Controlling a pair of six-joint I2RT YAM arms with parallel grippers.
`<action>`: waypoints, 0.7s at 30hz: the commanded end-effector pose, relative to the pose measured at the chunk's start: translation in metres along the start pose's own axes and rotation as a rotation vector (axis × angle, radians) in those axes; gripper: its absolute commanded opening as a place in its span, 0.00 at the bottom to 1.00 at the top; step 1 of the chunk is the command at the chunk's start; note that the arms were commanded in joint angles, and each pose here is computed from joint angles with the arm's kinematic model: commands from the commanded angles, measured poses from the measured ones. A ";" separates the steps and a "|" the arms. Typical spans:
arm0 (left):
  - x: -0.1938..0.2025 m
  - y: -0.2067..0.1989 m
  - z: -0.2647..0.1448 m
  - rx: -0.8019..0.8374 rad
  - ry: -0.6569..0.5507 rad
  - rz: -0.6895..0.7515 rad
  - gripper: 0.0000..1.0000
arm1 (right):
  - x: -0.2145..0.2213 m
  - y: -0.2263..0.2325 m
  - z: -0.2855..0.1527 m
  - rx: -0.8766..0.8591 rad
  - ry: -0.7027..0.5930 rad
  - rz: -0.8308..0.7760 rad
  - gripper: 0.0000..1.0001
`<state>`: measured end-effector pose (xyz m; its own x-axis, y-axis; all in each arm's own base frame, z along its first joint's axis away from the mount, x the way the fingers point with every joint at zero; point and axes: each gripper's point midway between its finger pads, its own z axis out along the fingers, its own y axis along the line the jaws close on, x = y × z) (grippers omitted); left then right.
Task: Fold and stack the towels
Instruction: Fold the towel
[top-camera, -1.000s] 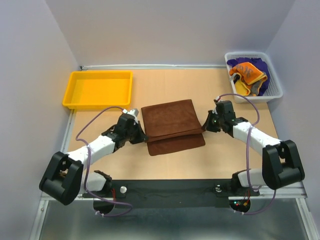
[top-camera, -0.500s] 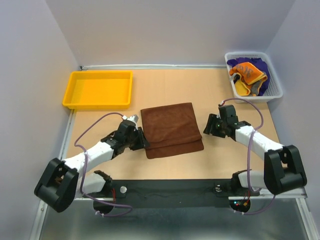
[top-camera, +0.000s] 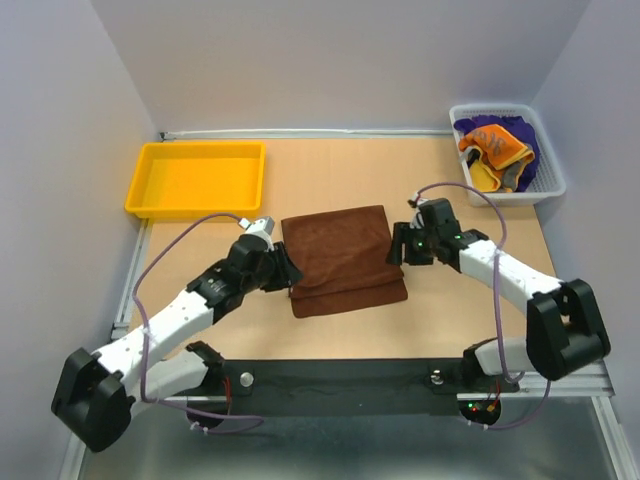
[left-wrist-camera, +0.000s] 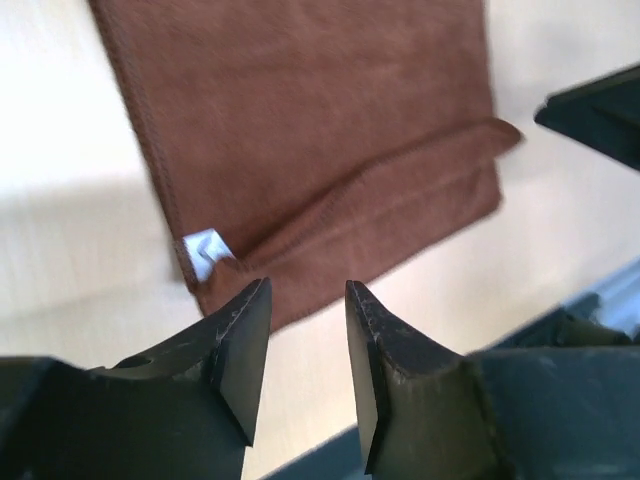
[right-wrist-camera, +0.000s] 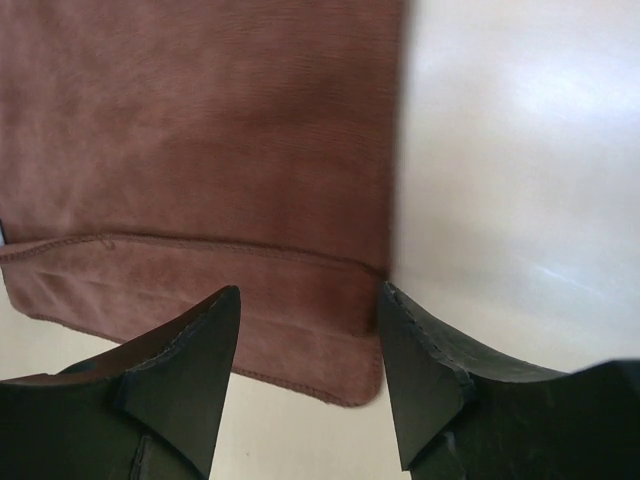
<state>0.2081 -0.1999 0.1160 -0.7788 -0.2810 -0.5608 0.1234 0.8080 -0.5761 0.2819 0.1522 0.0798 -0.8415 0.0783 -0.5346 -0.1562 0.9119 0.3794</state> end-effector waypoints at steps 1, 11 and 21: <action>-0.037 0.002 0.022 -0.090 -0.090 0.029 0.46 | -0.018 0.042 0.012 -0.028 -0.010 -0.156 0.62; -0.087 0.008 0.095 -0.218 -0.039 0.161 0.24 | -0.009 0.106 0.065 0.034 0.020 -0.242 0.52; -0.055 0.032 0.120 -0.251 0.050 0.126 0.25 | 0.022 0.123 0.097 0.092 0.072 -0.297 0.45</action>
<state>0.3264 -0.2195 0.0586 -0.8060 -0.1462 -0.5736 0.0607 0.9435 -0.3257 0.2873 0.2952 0.0373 -0.8190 -0.2371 -0.5226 -0.3727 0.9122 0.1701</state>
